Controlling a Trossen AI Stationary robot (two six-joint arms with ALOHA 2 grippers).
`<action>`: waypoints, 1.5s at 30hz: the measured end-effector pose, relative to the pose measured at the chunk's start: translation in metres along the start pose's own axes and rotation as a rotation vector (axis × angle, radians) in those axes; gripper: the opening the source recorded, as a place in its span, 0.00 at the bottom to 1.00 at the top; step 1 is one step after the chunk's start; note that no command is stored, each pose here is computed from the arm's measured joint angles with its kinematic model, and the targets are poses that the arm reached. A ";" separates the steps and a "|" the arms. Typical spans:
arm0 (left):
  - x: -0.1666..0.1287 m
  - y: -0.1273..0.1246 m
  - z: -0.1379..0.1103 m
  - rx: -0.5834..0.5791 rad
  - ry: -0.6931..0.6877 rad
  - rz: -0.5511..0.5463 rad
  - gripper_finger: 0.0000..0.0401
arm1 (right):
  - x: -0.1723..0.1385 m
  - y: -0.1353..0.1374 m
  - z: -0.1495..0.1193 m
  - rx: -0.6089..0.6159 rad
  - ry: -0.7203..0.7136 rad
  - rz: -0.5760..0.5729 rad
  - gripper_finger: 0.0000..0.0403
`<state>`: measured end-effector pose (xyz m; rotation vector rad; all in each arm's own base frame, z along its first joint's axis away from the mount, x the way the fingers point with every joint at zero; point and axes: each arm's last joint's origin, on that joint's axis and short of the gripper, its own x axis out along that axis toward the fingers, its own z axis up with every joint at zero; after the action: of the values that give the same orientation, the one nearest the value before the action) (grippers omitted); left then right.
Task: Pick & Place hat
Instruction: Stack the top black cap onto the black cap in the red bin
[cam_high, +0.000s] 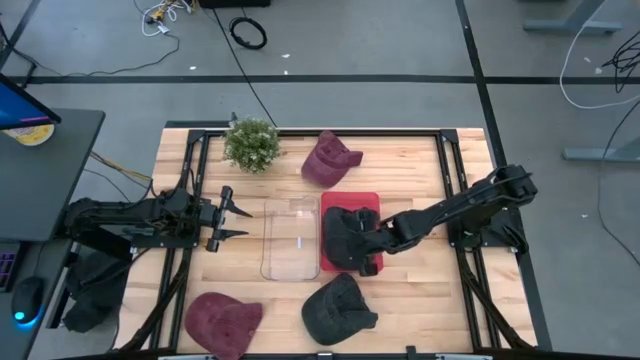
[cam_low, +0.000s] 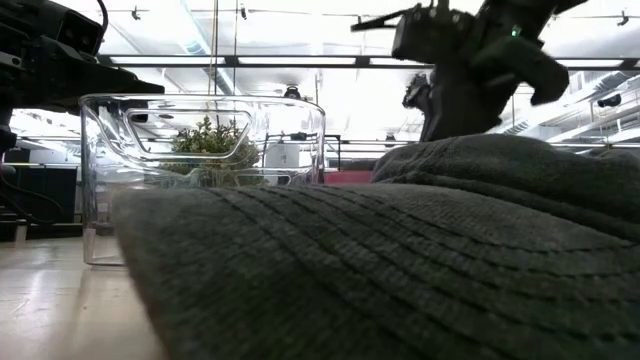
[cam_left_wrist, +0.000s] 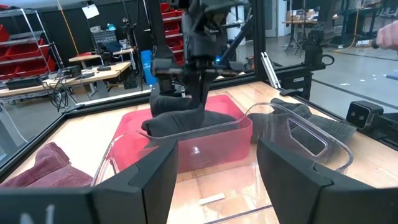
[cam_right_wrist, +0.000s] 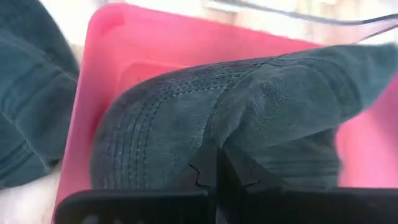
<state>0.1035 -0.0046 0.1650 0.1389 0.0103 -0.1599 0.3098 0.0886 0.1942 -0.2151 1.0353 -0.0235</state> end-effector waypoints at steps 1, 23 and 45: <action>0.000 0.000 0.000 0.000 0.000 0.000 0.55 | 0.005 0.000 -0.001 -0.002 0.011 -0.001 0.01; 0.000 0.000 0.000 0.000 0.000 0.000 0.55 | 0.027 -0.011 -0.001 0.131 0.056 0.068 0.18; 0.000 0.000 0.000 0.000 0.000 0.000 0.55 | -0.016 -0.009 0.007 0.440 -0.025 0.240 0.40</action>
<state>0.1035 -0.0046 0.1650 0.1389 0.0105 -0.1598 0.3086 0.0829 0.2129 0.3085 0.9999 -0.0303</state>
